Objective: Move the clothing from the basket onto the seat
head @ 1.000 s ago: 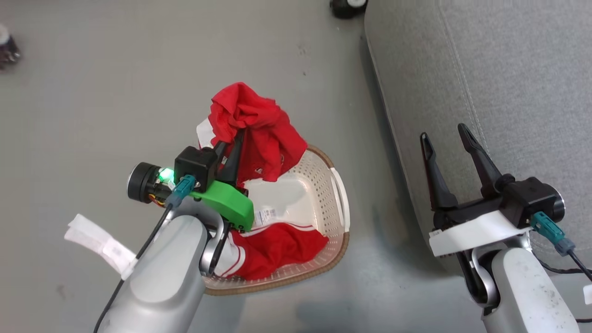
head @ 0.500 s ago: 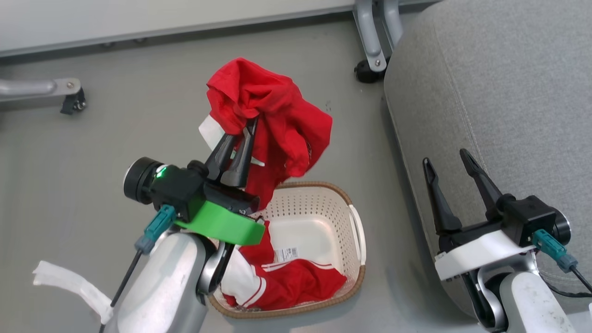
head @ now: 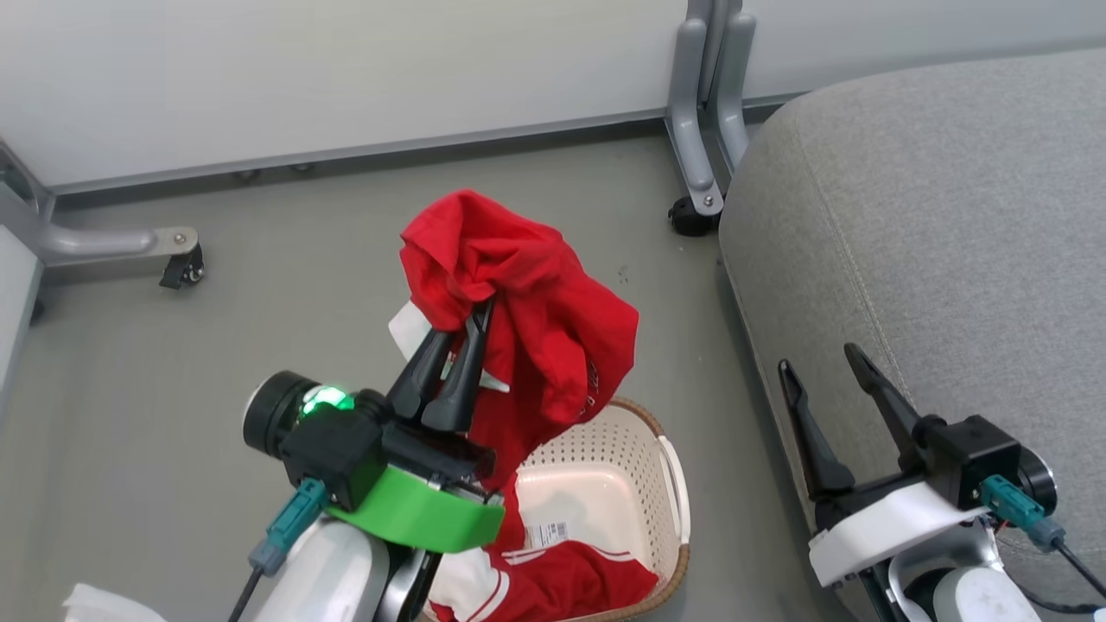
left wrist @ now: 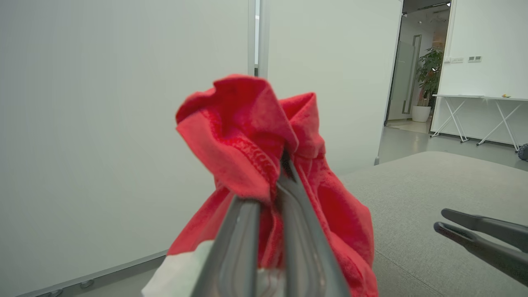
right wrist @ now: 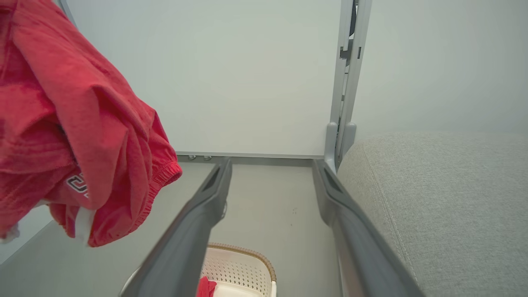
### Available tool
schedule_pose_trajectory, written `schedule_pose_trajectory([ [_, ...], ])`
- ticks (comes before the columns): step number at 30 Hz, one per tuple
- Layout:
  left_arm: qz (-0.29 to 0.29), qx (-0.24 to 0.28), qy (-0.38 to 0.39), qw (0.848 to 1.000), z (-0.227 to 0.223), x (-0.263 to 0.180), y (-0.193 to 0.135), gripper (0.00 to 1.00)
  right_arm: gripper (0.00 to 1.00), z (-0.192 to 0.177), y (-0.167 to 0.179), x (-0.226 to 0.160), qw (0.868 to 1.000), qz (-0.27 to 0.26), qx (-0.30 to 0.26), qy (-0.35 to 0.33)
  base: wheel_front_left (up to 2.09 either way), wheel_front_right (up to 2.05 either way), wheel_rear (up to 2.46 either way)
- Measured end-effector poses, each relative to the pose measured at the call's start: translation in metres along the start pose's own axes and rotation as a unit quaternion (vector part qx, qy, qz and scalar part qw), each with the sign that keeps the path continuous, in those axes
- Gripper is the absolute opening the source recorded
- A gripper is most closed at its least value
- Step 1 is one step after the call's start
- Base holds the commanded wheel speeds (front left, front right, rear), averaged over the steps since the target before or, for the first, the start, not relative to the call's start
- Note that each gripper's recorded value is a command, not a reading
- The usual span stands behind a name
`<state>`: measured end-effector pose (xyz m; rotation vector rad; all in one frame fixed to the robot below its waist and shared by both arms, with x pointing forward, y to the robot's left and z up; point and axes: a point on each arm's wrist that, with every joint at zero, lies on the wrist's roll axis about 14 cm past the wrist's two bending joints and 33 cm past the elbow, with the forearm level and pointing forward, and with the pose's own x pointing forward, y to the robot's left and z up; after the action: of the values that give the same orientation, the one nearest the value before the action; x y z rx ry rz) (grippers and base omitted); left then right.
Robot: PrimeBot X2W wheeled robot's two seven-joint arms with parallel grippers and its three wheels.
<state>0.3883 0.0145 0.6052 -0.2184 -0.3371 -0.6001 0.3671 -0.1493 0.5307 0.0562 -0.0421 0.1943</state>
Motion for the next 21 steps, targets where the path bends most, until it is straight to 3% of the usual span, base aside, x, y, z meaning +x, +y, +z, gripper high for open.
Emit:
schedule_pose_trajectory([
  [21,0.000,-0.008,-0.010,1.000,0.013,-0.013,-0.011,0.00,1.00,0.002,0.011,-0.016,1.000,0.004,0.014,0.005,0.00,0.00,0.00],
])
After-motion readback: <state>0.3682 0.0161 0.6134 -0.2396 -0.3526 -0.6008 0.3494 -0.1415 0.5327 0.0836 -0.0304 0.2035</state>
